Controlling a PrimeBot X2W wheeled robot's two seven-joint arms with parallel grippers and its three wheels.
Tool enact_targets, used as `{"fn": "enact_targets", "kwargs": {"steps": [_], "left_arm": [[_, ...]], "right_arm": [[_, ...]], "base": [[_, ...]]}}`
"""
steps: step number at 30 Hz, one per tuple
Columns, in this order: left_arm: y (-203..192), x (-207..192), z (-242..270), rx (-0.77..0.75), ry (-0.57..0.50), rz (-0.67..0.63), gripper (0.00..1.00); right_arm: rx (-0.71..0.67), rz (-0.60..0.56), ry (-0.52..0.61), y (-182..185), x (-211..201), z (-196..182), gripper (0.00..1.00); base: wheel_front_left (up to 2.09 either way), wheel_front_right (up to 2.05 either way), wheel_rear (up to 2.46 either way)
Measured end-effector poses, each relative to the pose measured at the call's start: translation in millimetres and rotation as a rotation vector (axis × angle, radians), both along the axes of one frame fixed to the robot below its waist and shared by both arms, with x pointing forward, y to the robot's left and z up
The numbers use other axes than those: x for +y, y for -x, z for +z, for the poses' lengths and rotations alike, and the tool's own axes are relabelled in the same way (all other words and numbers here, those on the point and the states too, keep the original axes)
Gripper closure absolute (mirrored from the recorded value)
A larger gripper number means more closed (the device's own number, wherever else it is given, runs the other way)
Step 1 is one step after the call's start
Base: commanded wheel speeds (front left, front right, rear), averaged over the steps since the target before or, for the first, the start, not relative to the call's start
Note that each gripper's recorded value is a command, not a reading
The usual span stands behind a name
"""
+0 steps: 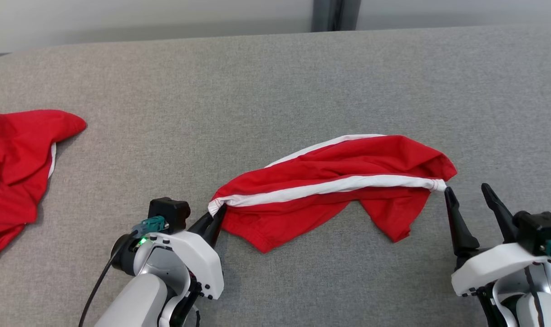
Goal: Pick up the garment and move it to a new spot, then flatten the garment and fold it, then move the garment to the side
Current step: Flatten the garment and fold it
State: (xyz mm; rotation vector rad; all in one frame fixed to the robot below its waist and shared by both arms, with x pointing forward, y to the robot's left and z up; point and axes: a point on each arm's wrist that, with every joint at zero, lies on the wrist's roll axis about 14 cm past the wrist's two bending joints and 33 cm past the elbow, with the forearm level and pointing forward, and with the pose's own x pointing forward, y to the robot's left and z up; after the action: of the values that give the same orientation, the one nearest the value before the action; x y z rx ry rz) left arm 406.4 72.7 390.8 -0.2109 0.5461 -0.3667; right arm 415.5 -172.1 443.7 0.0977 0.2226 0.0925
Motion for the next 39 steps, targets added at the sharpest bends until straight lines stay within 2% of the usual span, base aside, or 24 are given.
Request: {"fn": "enact_targets", "kwargs": {"steps": [9,10,11,12,18,24,30,39], "left_arm": [[-6.5,4.6,-5.8,0.002,-0.005,0.013,1.0],[-7.4,5.3,-5.9,0.0,-0.006,0.016,1.0],[-7.9,6.3,-6.2,0.0,-0.009,0.018,1.0],[-8.3,6.9,-6.3,-0.003,-0.01,0.02,1.0],[-14.5,9.0,0.2,-0.044,-0.005,0.031,1.0],[-31.5,12.1,30.0,-0.147,0.006,0.031,1.0],[-57.2,12.7,94.3,-0.325,0.003,-0.003,1.0],[-83.6,5.2,232.5,-0.665,0.031,-0.046,1.0]], "right_arm": [[0.086,0.1,-0.008,-17.0,25.9,-31.2,0.02],[0.095,0.109,-0.013,-17.7,28.5,-34.0,0.47],[0.104,0.119,-0.014,-17.8,31.4,-36.5,0.64],[0.113,0.125,-0.018,-17.8,33.2,-38.8,1.0],[0.094,0.145,-0.025,-21.5,37.1,-35.3,1.0],[-0.033,0.129,-0.014,-34.5,26.4,-0.6,1.0],[-0.232,0.117,0.018,-52.4,14.8,67.3,1.0],[-0.566,0.097,0.108,-63.4,-6.8,199.1,1.0]], "base": [[0.0,0.0,0.0],[0.0,0.0,0.0],[0.0,0.0,0.0],[0.0,0.0,0.0],[0.0,0.0,0.0],[0.0,0.0,0.0],[0.0,0.0,0.0],[0.0,0.0,0.0]]}}
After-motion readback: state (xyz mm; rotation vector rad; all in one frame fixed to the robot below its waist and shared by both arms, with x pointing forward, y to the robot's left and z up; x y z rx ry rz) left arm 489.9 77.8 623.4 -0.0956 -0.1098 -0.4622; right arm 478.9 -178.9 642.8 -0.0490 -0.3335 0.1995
